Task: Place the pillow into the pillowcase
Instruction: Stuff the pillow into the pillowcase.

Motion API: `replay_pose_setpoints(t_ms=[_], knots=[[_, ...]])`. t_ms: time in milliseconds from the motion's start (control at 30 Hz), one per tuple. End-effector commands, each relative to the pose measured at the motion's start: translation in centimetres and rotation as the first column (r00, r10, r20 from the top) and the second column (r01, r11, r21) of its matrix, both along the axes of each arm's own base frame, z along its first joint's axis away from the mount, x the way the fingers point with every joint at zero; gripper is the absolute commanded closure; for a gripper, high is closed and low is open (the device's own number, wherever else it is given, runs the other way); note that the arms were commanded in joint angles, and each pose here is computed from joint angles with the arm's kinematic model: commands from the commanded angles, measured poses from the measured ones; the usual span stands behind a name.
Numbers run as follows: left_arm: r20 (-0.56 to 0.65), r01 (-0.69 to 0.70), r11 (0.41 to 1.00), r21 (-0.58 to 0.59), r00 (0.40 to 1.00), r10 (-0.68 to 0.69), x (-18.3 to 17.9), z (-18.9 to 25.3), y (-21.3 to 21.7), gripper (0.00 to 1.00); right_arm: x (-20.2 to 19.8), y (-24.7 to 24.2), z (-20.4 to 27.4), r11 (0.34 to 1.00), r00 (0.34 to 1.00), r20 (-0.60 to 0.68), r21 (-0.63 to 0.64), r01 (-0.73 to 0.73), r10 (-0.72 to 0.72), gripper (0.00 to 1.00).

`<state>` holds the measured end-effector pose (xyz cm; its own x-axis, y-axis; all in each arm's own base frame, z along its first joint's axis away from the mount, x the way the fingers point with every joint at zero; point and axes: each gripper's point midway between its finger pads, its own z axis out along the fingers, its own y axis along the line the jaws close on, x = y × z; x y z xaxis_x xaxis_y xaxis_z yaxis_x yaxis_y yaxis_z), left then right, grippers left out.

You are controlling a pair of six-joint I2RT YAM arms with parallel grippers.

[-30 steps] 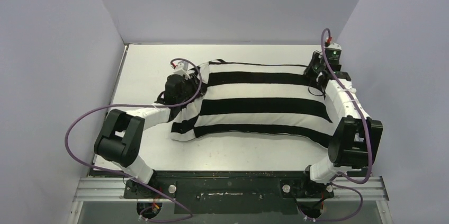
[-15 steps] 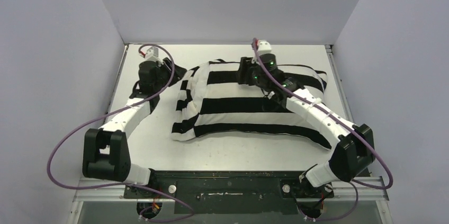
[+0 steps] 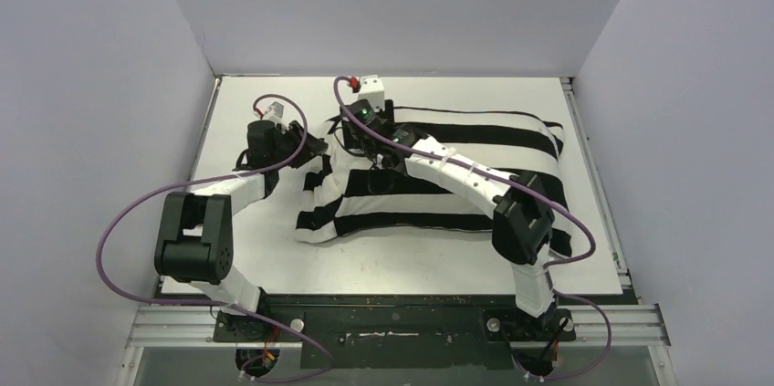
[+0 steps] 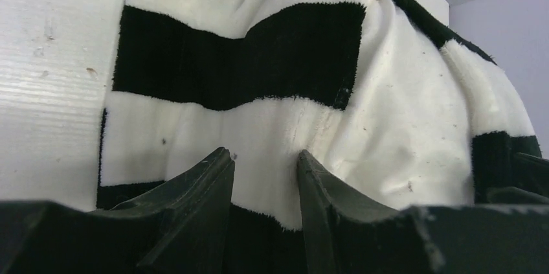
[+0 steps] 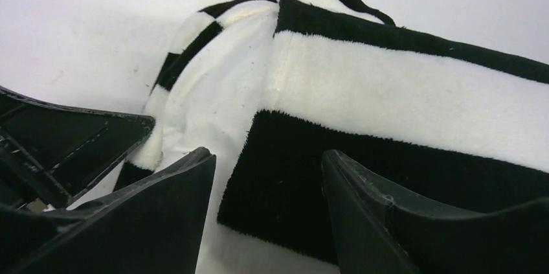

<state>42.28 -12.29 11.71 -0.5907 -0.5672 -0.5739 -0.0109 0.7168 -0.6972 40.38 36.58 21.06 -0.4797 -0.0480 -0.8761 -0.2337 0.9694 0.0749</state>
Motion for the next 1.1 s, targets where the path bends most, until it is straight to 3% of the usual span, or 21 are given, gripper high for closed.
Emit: replay_pose_setpoints(t_ms=[0, 133, 267, 367, 467, 600, 667, 733, 833, 1067], knots=[[0.109, 0.077, 0.994, -0.071, 0.992, -0.069, 1.7, 2.8, -1.5, 0.64, 0.5, -1.2, -0.8, 0.989, 0.995, -0.001, -0.108, 0.104, -0.105, 0.39], [0.165, 0.121, 0.988, -0.100, 0.981, -0.103, 1.6, 5.2, -2.1, 1.00, 0.8, -0.8, -1.9, 0.986, 0.995, -0.018, -0.135, 0.095, -0.098, 0.48], [0.254, 0.154, 0.978, -0.137, 0.960, -0.116, 1.6, 11.6, -2.2, 1.00, 1.2, -1.0, -1.4, 0.988, 0.995, -0.003, -0.115, 0.103, -0.104, 0.78], [0.326, 0.180, 0.972, -0.154, 0.938, -0.122, 1.0, 15.8, -2.4, 1.00, 1.3, -1.4, -1.3, 0.991, 0.995, -0.005, -0.080, 0.104, -0.104, 0.88], [0.322, 0.149, 0.977, -0.151, 0.942, -0.094, 0.8, 15.7, -1.7, 1.00, 1.4, -1.9, -1.5, 0.994, 0.995, -0.016, -0.051, 0.100, -0.101, 0.93], [0.209, 0.097, 0.993, -0.069, 0.975, -0.081, 0.9, 11.8, -0.4, 1.00, 1.3, -2.1, -1.3, 0.996, 0.996, -0.008, -0.022, 0.085, -0.085, 0.97], [0.235, 0.138, 0.982, -0.128, 0.966, -0.105, 0.5, 12.0, -1.1, 1.00, 1.2, -1.4, -0.5, 0.999, 0.999, 0.013, 0.023, 0.045, -0.045, 1.00], [0.345, 0.215, 0.938, -0.273, 0.932, -0.113, -0.3, 14.4, -2.6, 1.00, 0.6, 1.1, 1.0, 0.989, 0.995, 0.050, 0.122, -0.087, 0.081, 1.00], [0.399, 0.303, 0.866, -0.397, 0.907, -0.134, -1.0, 16.6, -5.0, 1.00, -0.5, 5.1, 4.2, 0.926, 0.969, 0.101, 0.286, -0.247, 0.227, 1.00], [0.327, 0.336, 0.854, -0.398, 0.921, -0.210, -0.7, 14.7, -9.1, 1.00, -1.4, 8.1, 12.3, 0.759, 0.923, 0.268, 0.528, -0.380, 0.275, 1.00]])
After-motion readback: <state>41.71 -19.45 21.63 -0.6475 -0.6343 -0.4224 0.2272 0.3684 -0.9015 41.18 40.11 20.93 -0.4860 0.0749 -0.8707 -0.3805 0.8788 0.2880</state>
